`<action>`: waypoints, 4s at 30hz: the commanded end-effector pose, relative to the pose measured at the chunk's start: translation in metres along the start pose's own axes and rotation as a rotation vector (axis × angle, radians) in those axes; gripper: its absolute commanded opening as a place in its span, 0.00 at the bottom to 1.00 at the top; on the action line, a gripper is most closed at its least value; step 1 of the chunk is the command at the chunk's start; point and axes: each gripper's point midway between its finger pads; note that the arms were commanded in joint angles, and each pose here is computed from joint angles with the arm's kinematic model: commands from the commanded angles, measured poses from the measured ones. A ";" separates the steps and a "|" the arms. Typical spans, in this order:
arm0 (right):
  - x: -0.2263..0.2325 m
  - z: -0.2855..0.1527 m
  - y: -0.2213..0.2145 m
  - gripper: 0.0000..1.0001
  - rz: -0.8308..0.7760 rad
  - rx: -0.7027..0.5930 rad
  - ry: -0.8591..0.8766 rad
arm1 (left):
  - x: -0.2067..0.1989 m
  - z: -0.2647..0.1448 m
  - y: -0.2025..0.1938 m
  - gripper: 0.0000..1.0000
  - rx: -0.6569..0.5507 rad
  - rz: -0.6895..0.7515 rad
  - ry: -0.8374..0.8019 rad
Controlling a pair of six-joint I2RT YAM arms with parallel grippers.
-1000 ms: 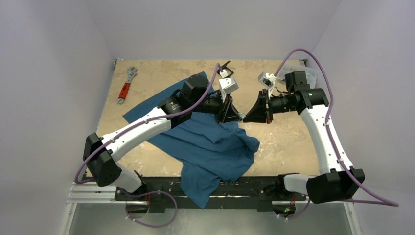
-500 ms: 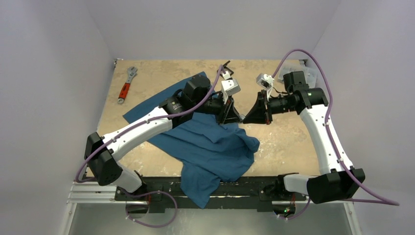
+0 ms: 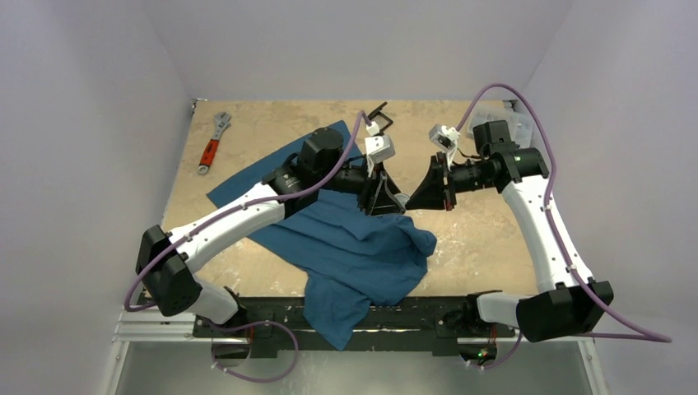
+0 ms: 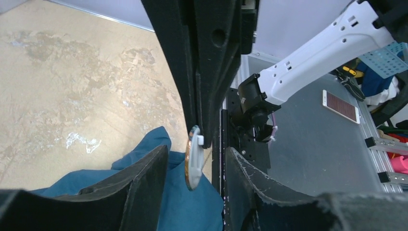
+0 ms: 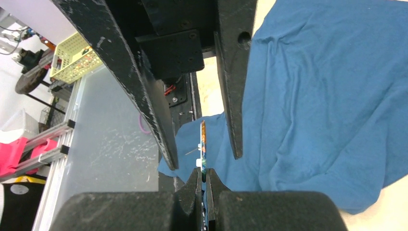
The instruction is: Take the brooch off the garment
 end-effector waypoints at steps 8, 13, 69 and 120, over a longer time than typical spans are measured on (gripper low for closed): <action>0.004 0.004 0.012 0.00 0.041 -0.060 0.071 | -0.021 -0.025 0.025 0.45 -0.119 0.079 -0.067; 0.008 0.004 0.015 0.00 0.052 -0.075 0.091 | -0.015 -0.023 0.027 0.39 -0.126 0.073 -0.046; 0.008 0.001 0.017 0.00 0.022 -0.064 0.069 | 0.007 -0.007 0.011 0.09 -0.045 0.058 0.033; 0.009 0.001 0.021 0.00 0.008 -0.064 0.078 | 0.024 0.019 -0.006 0.16 0.063 0.070 0.104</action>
Point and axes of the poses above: each gripper's point midway between its finger pads, its own z axis out along the fingers, its own x axis along the line the jaws close on, y = z × x
